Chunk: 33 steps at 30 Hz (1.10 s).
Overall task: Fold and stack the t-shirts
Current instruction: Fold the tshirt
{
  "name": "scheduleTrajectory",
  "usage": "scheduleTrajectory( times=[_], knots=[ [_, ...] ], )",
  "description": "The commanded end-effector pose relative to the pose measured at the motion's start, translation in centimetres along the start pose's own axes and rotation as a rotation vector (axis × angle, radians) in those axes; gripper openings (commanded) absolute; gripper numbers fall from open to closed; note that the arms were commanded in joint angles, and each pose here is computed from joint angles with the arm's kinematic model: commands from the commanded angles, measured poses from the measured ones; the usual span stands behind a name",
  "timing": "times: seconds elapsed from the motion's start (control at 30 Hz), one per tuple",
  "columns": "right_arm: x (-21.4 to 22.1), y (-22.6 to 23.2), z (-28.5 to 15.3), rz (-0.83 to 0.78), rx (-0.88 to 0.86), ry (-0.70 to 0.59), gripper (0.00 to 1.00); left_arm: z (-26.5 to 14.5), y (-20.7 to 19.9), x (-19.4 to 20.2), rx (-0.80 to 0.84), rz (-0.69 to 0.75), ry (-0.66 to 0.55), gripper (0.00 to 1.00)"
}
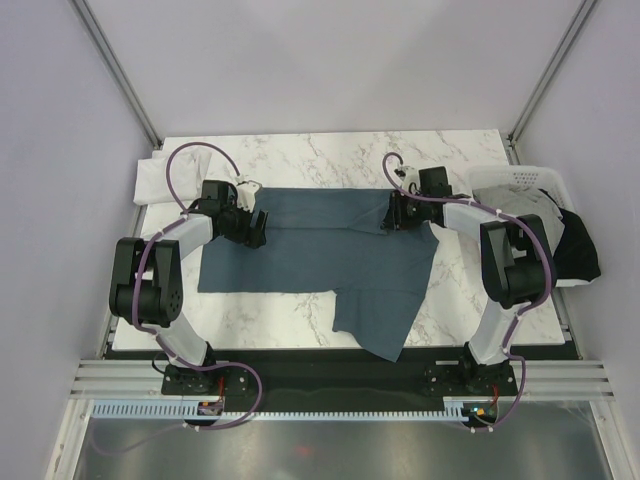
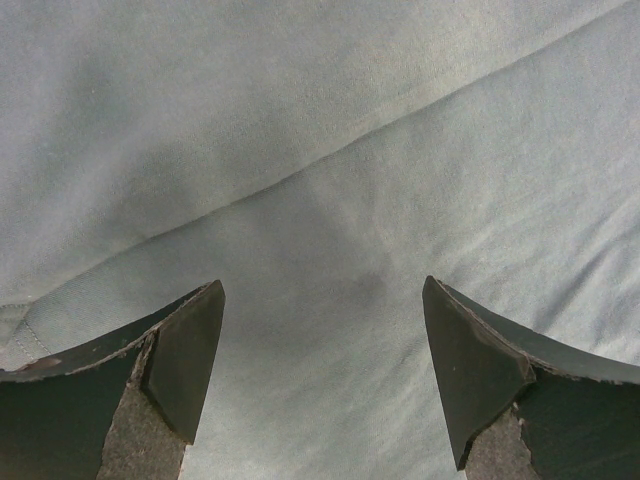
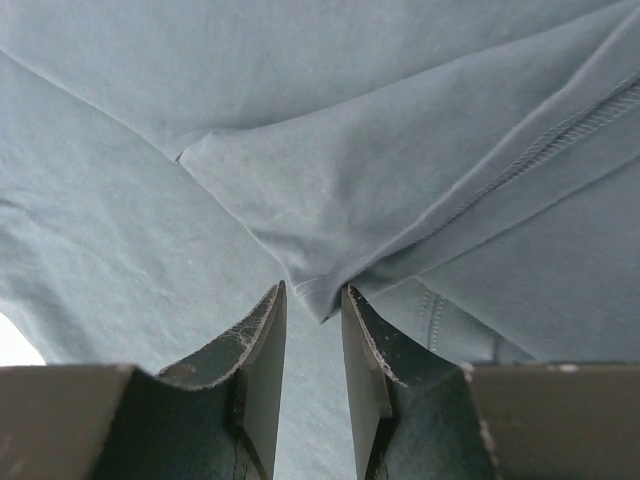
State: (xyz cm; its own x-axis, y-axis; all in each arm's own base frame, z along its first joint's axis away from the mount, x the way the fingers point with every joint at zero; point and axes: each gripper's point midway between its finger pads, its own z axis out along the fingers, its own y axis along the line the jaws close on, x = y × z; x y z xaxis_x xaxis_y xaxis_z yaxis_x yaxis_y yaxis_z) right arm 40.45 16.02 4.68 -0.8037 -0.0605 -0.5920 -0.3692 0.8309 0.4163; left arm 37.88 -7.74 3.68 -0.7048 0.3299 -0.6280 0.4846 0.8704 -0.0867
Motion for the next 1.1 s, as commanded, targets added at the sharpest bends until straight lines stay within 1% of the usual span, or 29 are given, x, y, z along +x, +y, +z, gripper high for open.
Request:
scheduleTrajectory(
  times=[0.0,0.1,0.13,0.17,0.23,0.27,0.33,0.57,0.8,1.07],
  knots=[
    [0.0,0.4,0.5,-0.024,-0.029,-0.002,0.36,0.1,-0.1,-0.4,0.010,-0.018,-0.021,0.87],
    [0.2,0.6,0.6,-0.029,-0.032,0.005,0.25,0.1,0.0,-0.4,0.008,-0.018,-0.019,0.87],
    [0.2,0.7,0.6,-0.032,-0.032,0.004,0.16,0.0,0.0,-0.4,0.006,-0.018,-0.020,0.87],
    [0.1,0.8,0.6,-0.034,-0.030,0.003,0.11,0.1,0.0,-0.4,0.006,-0.018,-0.020,0.87],
    [0.1,1.0,0.5,-0.038,-0.028,0.000,0.04,0.1,0.0,-0.4,0.006,-0.018,-0.019,0.87],
    [-0.1,1.2,0.2,-0.040,-0.023,-0.008,0.02,0.1,0.0,-0.5,0.005,-0.017,-0.021,0.87],
    [-0.2,1.4,-0.1,-0.038,-0.019,-0.016,0.00,0.1,0.0,-0.4,0.004,-0.018,-0.020,0.87],
    [-1.8,3.9,-1.9,-0.039,-0.045,-0.075,0.00,0.1,0.1,-0.5,0.002,-0.015,-0.023,0.87],
    [-2.3,6.2,-2.2,-0.043,-0.104,-0.080,0.00,0.0,0.3,-0.5,-0.011,-0.011,-0.021,0.87],
    [-1.7,7.9,-2.2,-0.053,-0.147,-0.064,0.00,0.1,0.5,-0.5,-0.020,-0.013,-0.016,0.87]
  ],
)
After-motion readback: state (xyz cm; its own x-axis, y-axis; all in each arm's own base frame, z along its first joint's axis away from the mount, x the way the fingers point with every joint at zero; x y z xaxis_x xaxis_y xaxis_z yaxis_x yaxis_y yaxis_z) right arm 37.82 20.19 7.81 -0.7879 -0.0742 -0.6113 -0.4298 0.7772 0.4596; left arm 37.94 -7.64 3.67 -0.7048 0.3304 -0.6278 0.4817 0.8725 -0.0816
